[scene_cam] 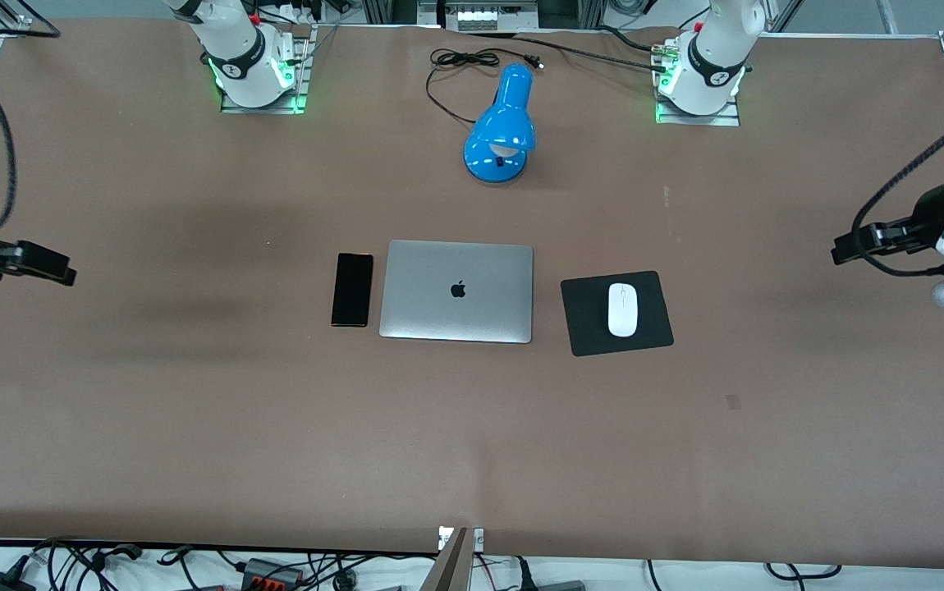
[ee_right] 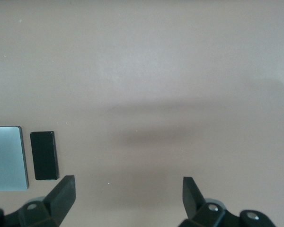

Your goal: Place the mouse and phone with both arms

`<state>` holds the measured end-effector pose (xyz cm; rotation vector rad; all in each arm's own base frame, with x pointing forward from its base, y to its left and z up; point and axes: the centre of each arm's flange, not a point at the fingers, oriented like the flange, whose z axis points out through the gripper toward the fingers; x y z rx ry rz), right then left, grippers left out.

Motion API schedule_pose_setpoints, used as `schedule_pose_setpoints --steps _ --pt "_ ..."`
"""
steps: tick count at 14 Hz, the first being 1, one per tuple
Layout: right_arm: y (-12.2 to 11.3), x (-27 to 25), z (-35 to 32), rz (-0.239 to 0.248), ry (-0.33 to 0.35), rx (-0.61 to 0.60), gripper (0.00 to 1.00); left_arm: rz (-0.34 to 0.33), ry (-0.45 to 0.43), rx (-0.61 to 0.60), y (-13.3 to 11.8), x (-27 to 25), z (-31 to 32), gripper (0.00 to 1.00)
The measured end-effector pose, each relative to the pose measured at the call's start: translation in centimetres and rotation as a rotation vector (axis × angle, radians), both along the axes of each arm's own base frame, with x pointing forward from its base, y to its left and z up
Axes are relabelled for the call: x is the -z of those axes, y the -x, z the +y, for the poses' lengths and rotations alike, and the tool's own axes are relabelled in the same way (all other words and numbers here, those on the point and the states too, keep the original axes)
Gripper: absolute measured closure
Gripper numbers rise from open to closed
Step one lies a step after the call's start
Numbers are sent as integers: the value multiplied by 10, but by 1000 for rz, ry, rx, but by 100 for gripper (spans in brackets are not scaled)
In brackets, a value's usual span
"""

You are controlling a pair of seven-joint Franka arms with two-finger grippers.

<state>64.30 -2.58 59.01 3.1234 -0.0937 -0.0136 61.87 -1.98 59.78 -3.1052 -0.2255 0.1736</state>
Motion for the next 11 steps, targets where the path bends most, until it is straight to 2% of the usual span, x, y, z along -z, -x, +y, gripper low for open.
schedule_pose_setpoints --steps 3,6,11 --pt "12 -9 -1 -12 4 -5 0 -3 2 23 1 -2 -5 0" --pt "37 -2 -1 -33 9 -9 0 -12 2 40 4 -8 -8 0" --pt "94 5 2 4 7 -9 0 -13 -49 65 22 -16 -34 0"
